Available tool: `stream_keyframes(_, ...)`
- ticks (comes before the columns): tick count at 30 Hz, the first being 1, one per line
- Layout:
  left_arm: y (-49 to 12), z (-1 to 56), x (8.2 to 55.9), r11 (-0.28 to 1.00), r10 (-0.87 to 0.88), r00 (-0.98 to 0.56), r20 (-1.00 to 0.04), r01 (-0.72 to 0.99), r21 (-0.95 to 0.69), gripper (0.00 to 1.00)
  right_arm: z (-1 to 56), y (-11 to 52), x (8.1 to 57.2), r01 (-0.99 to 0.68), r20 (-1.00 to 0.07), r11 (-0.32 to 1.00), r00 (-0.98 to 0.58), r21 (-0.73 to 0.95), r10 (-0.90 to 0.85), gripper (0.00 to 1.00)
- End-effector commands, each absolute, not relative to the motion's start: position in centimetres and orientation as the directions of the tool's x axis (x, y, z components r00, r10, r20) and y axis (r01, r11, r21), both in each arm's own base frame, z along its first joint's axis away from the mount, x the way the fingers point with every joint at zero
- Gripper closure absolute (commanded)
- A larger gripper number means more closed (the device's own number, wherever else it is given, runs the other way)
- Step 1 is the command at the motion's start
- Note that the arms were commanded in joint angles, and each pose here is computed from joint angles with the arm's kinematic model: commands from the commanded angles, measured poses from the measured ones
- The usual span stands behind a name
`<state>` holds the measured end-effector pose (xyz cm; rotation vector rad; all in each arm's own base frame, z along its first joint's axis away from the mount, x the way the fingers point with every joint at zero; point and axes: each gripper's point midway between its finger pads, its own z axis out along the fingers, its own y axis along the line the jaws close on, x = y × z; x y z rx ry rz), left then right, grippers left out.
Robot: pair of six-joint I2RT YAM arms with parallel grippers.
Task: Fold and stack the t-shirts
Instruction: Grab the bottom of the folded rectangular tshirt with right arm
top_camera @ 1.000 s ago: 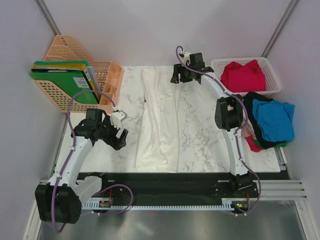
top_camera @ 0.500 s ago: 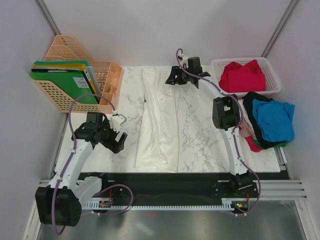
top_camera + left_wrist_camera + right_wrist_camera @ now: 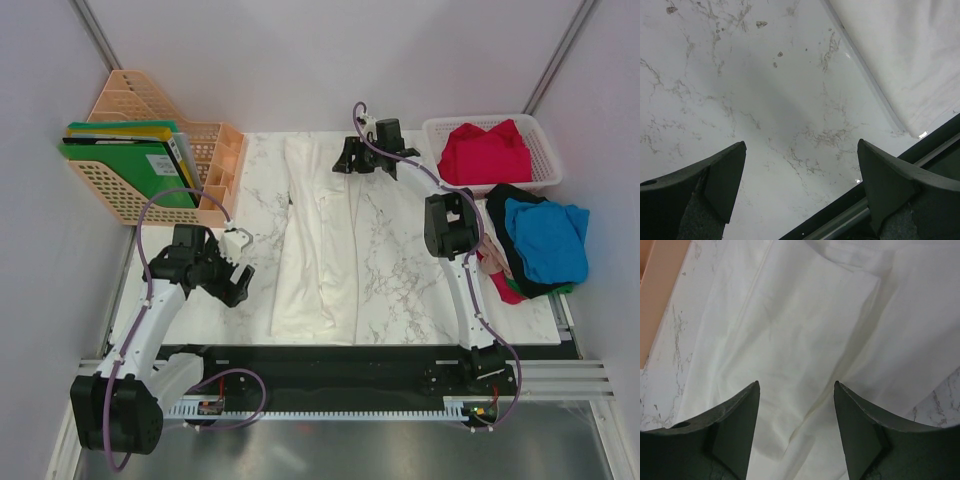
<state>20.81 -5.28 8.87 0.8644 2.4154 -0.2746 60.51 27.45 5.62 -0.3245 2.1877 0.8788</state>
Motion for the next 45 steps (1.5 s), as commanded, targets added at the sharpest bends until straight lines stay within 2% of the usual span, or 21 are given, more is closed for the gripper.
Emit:
stream_keyframes(1, -5.1, 9.4, 20.8, 0.782, 0.512, -0.642, -0.571, 0.623, 0.002, 0.01, 5.5, 27.7, 60.8, -0.497, -0.740, 0.717, -0.672, 0.488, 0.039, 0.32)
stream_keyframes(4, -5.0, 9.4, 20.7, 0.784, 0.514, -0.646, -0.564, 0.620, 0.004, 0.01, 4.6, 27.7, 60.6, -0.496, -0.731, 0.713, -0.682, 0.495, 0.033, 0.39)
stream_keyframes(14, -4.9, 9.8, 20.9, 0.784, 0.517, -0.643, -0.565, 0.621, 0.011, 0.01, 3.4, 27.6, 60.4, -0.501, -0.729, 0.718, -0.684, 0.483, 0.013, 0.42)
stream_keyframes(17, -4.9, 9.7, 20.9, 0.785, 0.515, -0.646, -0.563, 0.620, 0.008, 0.01, 2.9, 27.7, 60.3, -0.507, -0.726, 0.712, -0.688, 0.486, 0.006, 0.56)
stream_keyframes(18, -4.9, 9.7, 20.9, 0.785, 0.517, -0.646, -0.562, 0.620, 0.009, 0.01, 2.9, 27.9, 60.2, -0.517, -0.726, 0.702, -0.687, 0.491, 0.002, 0.74)
stream_keyframes(19, -4.8, 9.6, 20.8, 0.786, 0.518, -0.650, -0.556, 0.618, 0.011, 0.01, 2.8, 27.8, 60.2, -0.517, -0.727, 0.703, -0.687, 0.489, 0.000, 0.80)
stream_keyframes(23, -4.7, 9.5, 20.8, 0.788, 0.519, -0.652, -0.553, 0.616, 0.013, 0.01, 2.5, 27.9, 60.1, -0.524, -0.727, 0.699, -0.686, 0.487, -0.008, 0.86)
stream_keyframes(26, -4.7, 9.4, 20.8, 0.788, 0.518, -0.654, -0.552, 0.616, 0.010, 0.01, 3.3, 28.1, 59.9, -0.549, -0.745, 0.689, -0.667, 0.473, -0.020, 0.94)
stream_keyframes(27, -4.7, 9.4, 20.8, 0.789, 0.515, -0.657, -0.550, 0.614, 0.006, 0.01, 3.1, 28.1, 59.6, -0.549, -0.742, 0.690, -0.670, 0.472, -0.024, 1.00)
stream_keyframes(31, -5.0, 9.2, 20.7, 0.789, 0.509, -0.664, -0.548, 0.615, -0.013, 0.01, 5.9, 28.2, 59.6, -0.586, -0.780, 0.675, -0.625, 0.448, -0.024, 1.00)
stream_keyframes(45, -5.2, 9.3, 20.5, 0.787, 0.503, -0.660, -0.558, 0.616, -0.020, 0.01, 10.2, 28.1, 60.1, -0.617, -0.831, 0.673, -0.557, 0.408, -0.008, 1.00)
